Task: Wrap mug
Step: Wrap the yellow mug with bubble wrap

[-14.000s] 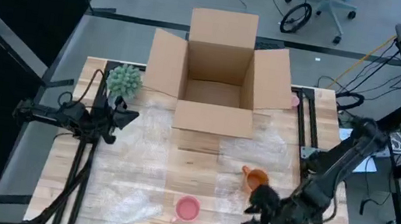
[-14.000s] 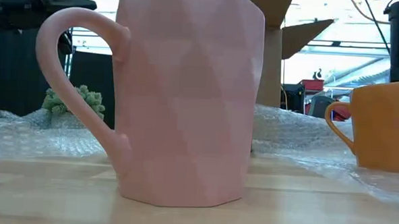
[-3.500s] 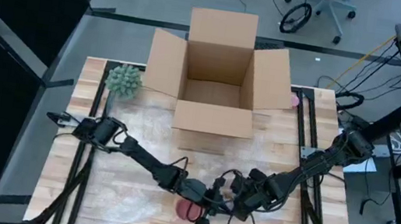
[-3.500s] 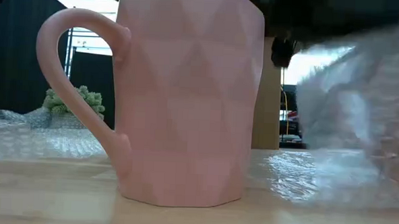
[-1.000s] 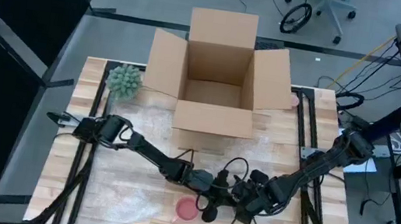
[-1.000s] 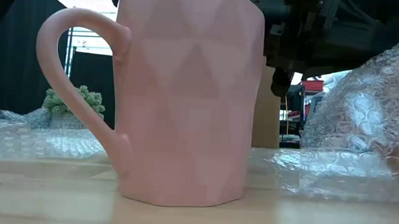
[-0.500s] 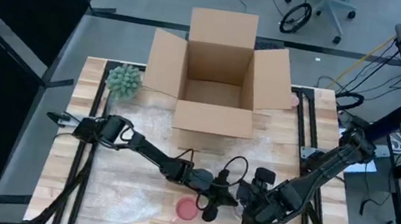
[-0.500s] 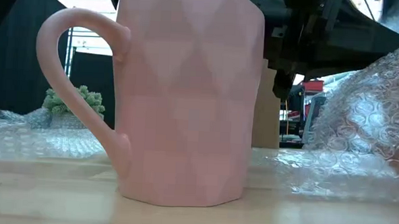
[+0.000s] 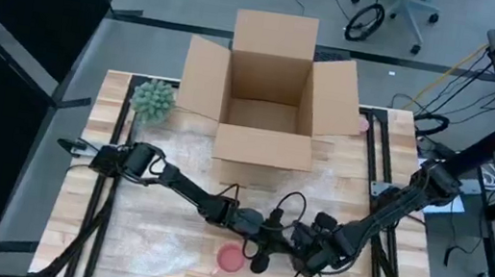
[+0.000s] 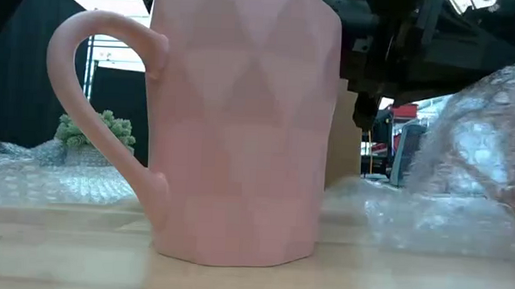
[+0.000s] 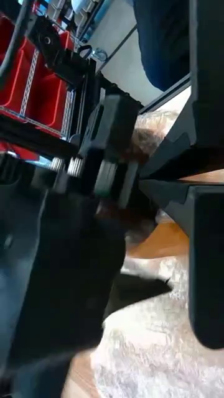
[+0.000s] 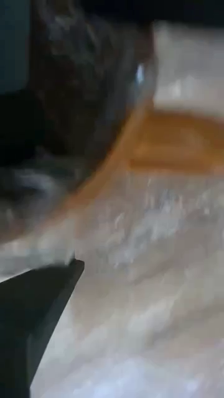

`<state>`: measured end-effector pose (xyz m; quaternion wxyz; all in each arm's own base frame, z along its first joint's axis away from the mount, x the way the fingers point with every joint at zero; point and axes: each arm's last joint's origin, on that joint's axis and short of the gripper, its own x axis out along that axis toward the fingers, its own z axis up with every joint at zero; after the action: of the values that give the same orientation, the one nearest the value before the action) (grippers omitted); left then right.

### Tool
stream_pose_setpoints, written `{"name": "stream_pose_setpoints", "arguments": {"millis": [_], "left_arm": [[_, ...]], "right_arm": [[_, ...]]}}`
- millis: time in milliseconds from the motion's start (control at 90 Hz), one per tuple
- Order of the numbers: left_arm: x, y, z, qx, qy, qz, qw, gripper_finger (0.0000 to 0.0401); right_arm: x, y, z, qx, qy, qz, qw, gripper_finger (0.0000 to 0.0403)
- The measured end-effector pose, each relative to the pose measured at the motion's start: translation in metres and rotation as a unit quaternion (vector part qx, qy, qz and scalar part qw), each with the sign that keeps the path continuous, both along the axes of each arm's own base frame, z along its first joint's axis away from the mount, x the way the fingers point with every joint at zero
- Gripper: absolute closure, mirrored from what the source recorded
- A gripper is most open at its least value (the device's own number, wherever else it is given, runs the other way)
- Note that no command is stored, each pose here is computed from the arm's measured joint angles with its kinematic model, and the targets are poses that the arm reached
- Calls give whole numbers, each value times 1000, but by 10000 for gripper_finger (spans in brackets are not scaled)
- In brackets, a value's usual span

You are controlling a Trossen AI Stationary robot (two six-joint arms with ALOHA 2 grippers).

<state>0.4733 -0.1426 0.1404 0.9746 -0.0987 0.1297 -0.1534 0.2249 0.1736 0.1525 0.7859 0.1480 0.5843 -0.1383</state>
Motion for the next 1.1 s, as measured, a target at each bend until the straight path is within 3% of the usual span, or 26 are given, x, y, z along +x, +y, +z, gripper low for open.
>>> {"name": "stream_pose_setpoints", "arguments": {"millis": [267, 522, 911, 1011, 1100], "left_arm": [[1, -5, 6, -9, -34, -16, 999, 401], [1, -4, -4, -1, 10, -16, 1000, 401], [1, -4, -3, -2, 6, -15, 1000, 401], [1, -3, -3, -2, 6, -15, 1000, 401], [1, -3, -3, -2, 6, -15, 1000, 401]], "right_arm": [[4, -3, 4, 11, -11, 12, 1000, 193], [3, -8, 13, 22, -15, 14, 1000, 193], [0, -11, 101, 44, -44, 47, 997, 193], [-2, -13, 107, 28, -42, 45, 998, 193], [-4, -16, 97, 1, -28, 38, 999, 193]]}}
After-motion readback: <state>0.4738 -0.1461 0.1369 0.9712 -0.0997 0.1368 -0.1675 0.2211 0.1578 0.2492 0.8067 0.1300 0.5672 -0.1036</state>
